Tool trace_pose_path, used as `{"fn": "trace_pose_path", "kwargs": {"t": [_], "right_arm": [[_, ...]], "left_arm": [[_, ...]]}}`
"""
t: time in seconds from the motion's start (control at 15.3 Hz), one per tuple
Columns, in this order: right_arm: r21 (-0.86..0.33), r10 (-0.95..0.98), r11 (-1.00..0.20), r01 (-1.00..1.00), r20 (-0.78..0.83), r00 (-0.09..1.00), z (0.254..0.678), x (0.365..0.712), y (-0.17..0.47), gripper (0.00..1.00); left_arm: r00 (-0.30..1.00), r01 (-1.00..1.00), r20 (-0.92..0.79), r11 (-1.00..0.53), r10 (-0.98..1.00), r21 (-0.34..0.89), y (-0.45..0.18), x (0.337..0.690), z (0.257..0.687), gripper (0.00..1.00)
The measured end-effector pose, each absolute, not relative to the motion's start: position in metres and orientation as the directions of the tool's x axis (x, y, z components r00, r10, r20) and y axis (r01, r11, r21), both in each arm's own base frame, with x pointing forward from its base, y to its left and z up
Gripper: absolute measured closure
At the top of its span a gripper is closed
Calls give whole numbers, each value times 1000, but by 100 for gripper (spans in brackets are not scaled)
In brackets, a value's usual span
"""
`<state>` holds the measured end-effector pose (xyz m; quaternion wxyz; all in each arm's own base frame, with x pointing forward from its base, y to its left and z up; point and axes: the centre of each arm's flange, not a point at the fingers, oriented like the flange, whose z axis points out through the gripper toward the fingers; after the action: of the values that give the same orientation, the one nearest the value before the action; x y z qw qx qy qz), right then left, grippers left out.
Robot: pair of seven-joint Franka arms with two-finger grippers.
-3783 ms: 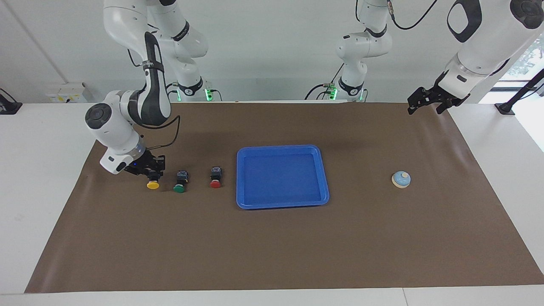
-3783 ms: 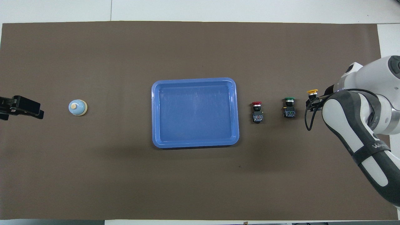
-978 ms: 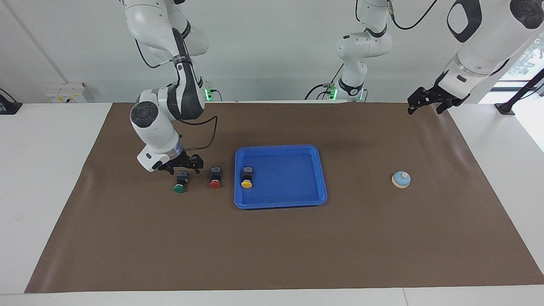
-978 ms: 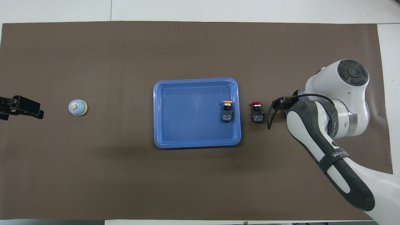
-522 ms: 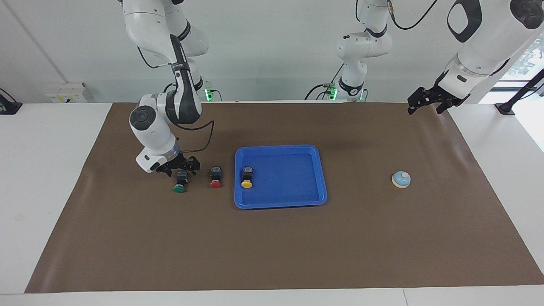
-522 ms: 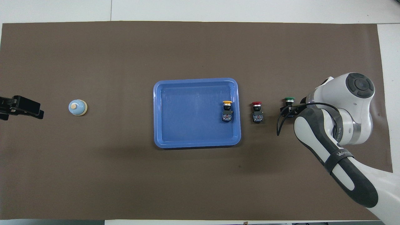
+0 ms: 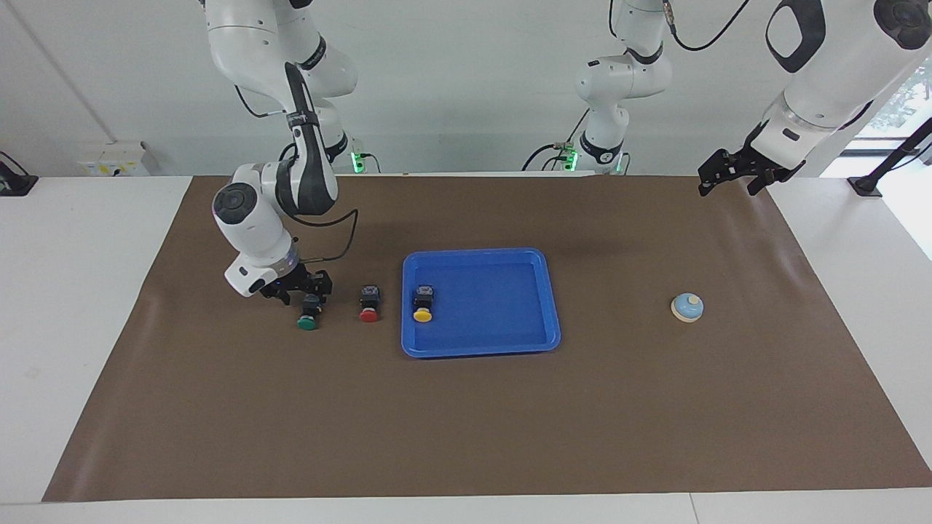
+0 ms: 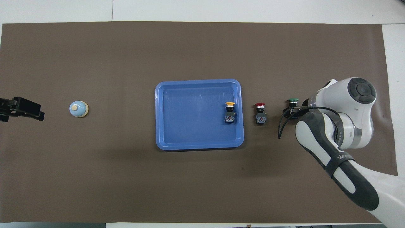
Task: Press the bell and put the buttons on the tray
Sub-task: 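Reach the right gripper to the green button and grasp it, then carry the green button into the tray beside the yellow one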
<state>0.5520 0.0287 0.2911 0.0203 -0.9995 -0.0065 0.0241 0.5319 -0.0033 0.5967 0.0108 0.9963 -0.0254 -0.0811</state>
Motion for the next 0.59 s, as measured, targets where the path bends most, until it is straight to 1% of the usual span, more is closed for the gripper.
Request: {"fn": "trace_pose_path", "kwargs": {"t": [0.07, 0.13, 0.2, 0.33, 0.39, 0.59], "right_arm": [[-41, 14, -999, 12, -50, 999, 289, 552, 29, 26], [-41, 15, -999, 13, -50, 999, 288, 552, 30, 26], [-41, 16, -999, 14, -45, 999, 287, 553, 30, 30], [-41, 20, -999, 19, -33, 999, 289, 555, 33, 51], [-42, 25, -999, 24, -28, 999, 292, 557, 36, 59], [-49, 62, -997, 60, -34, 997, 315, 568, 65, 59]], "left_arm": [[986, -49, -161, -998, -52, 26, -3, 532, 597, 0], [986, -49, -161, -998, -52, 26, -3, 532, 597, 0], [986, -49, -161, -998, -52, 26, -3, 532, 597, 0], [986, -49, -161, -998, -52, 26, -3, 532, 597, 0], [986, -49, -161, -998, -52, 26, -3, 532, 597, 0], [986, -49, -161, -998, -52, 26, -3, 532, 597, 0]]}}
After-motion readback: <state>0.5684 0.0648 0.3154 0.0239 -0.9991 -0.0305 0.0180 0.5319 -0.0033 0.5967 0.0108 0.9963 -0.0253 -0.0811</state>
